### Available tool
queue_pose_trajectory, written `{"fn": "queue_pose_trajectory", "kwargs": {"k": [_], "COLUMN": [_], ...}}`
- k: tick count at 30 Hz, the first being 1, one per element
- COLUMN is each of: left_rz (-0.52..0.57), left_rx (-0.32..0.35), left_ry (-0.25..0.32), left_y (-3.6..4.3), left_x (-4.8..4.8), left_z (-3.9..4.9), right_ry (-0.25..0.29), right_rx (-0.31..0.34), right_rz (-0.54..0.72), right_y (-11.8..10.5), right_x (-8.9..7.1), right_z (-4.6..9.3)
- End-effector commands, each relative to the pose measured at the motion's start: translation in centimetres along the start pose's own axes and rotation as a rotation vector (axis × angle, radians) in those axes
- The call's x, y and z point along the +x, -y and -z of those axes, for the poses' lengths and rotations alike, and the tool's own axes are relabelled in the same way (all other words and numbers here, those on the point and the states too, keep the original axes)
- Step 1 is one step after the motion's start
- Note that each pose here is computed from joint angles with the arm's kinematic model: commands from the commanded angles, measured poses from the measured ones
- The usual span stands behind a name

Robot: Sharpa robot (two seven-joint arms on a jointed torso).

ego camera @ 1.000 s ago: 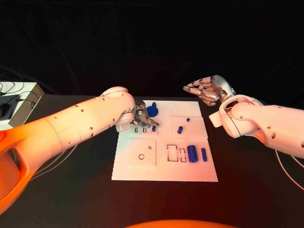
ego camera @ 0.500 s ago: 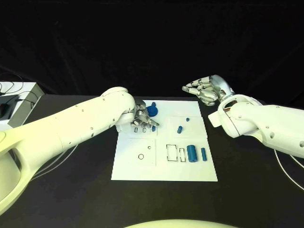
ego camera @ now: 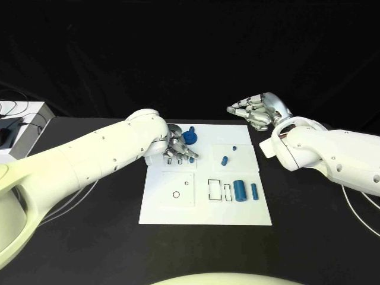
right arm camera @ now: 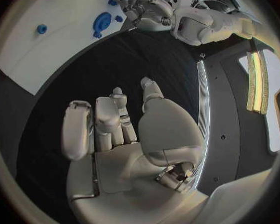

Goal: Assemble the parts on the task board

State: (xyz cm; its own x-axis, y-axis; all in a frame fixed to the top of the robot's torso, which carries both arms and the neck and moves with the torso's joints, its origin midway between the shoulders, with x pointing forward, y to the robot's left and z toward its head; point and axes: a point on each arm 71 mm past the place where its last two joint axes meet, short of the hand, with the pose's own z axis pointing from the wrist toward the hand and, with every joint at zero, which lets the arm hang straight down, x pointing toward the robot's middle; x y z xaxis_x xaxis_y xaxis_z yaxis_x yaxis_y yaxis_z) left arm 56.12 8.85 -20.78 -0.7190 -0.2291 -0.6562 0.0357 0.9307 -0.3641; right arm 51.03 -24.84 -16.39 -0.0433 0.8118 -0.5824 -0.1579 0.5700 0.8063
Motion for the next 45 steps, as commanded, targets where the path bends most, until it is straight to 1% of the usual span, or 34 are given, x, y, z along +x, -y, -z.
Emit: {"fn": "queue_pose_trajectory", "kwargs": {"k": [1, 5, 11, 16, 26, 32, 45], "left_rz": [0.010, 0.012, 0.049, 0.060, 0.058, 0.050, 0.048], "left_rx": [0.021, 0.026, 0.048, 0.055, 0.064, 0.073, 0.075], "left_ry": [-0.013, -0.019, -0.051, -0.057, -0.071, -0.087, -0.079], "left_y": [0.13, 0.05, 0.15, 0.07, 0.02, 0.17, 0.04], "left_x": [0.10, 0.14, 0.36, 0.41, 0.54, 0.75, 0.71], "left_z": [-0.08, -0.11, -0.20, -0.28, -0.29, -0.22, -0.15], "right_ry": [-0.010, -0.011, -0.012, -0.013, -0.015, -0.014, -0.012], "right_rx": [-0.012, -0.011, -0.011, -0.010, -0.011, -0.012, -0.014], "right_rz": [0.008, 0.008, 0.009, 0.009, 0.009, 0.009, 0.010], "right_y": [-0.18, -0.19, -0.21, -0.21, -0.25, -0.27, -0.26], "right_x": [0.15, 0.18, 0.23, 0.24, 0.29, 0.29, 0.26], "right_z": [-0.01, -0.03, -0.05, -0.05, -0.04, -0.03, -0.03]}}
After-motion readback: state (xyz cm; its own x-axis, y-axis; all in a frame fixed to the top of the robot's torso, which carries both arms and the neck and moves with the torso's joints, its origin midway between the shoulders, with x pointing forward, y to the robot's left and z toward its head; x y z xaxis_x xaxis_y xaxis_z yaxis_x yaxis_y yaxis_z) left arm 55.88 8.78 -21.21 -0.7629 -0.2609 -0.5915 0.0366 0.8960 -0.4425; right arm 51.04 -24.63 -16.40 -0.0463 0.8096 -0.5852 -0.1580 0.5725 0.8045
